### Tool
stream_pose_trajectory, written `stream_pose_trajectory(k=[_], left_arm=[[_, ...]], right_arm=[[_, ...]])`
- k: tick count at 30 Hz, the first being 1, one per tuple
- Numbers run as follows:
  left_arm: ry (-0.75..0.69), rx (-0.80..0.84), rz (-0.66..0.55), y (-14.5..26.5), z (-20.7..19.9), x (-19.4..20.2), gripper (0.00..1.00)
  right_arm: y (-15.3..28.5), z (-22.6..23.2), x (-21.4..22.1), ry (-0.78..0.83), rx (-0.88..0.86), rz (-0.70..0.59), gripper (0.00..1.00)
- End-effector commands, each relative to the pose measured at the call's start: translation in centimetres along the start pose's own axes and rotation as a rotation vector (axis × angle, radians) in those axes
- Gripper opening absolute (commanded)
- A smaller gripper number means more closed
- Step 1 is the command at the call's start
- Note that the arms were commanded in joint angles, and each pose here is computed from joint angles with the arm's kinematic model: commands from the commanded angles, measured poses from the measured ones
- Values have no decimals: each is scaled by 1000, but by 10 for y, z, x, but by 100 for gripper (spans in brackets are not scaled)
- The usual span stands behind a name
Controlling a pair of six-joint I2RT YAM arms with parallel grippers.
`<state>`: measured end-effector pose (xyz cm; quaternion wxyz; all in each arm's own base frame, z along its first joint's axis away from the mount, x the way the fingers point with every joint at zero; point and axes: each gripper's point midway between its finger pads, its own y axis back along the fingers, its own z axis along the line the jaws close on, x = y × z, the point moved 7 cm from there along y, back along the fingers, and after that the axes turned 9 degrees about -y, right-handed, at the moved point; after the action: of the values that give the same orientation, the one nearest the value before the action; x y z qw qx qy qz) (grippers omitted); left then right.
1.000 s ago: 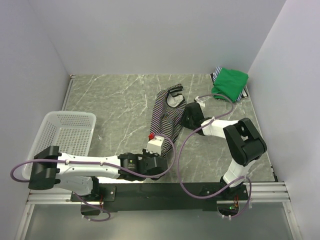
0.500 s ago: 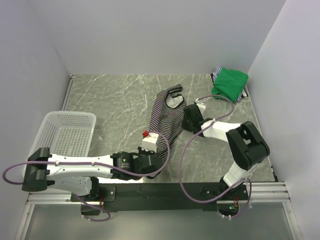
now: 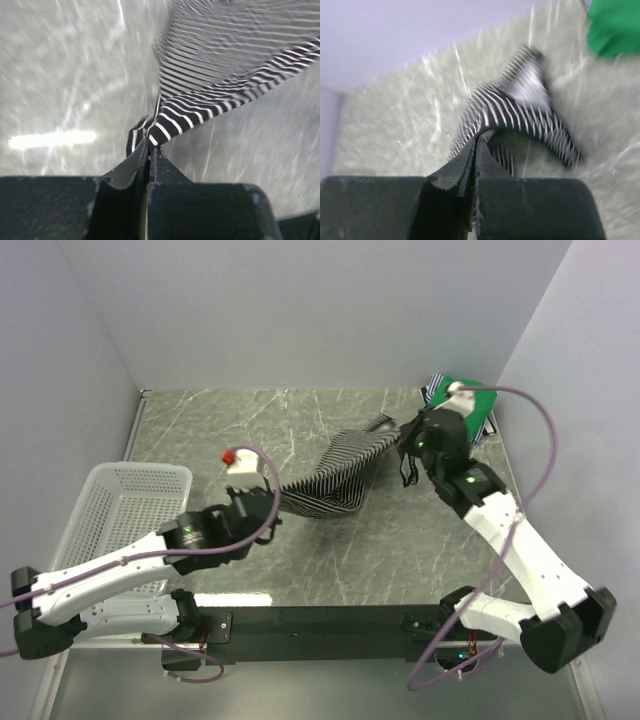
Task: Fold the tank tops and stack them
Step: Flatten the tank top out
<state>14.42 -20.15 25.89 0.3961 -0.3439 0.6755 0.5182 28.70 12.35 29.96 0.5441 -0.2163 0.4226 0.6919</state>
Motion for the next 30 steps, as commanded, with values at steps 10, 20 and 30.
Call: stream_pose_trajectory(k=[10,20,30], left_arm=[[85,42,-391,54,15,-146,1],[127,-39,-549,11,26,-207,1],[147,-24,-691,-8,73,-326,1]], right_arm=[[96,41,-121,45,-138,-273,0],[20,61,-139,54,-224,-208,0],[-46,149,-198,72,-498,-167,0]])
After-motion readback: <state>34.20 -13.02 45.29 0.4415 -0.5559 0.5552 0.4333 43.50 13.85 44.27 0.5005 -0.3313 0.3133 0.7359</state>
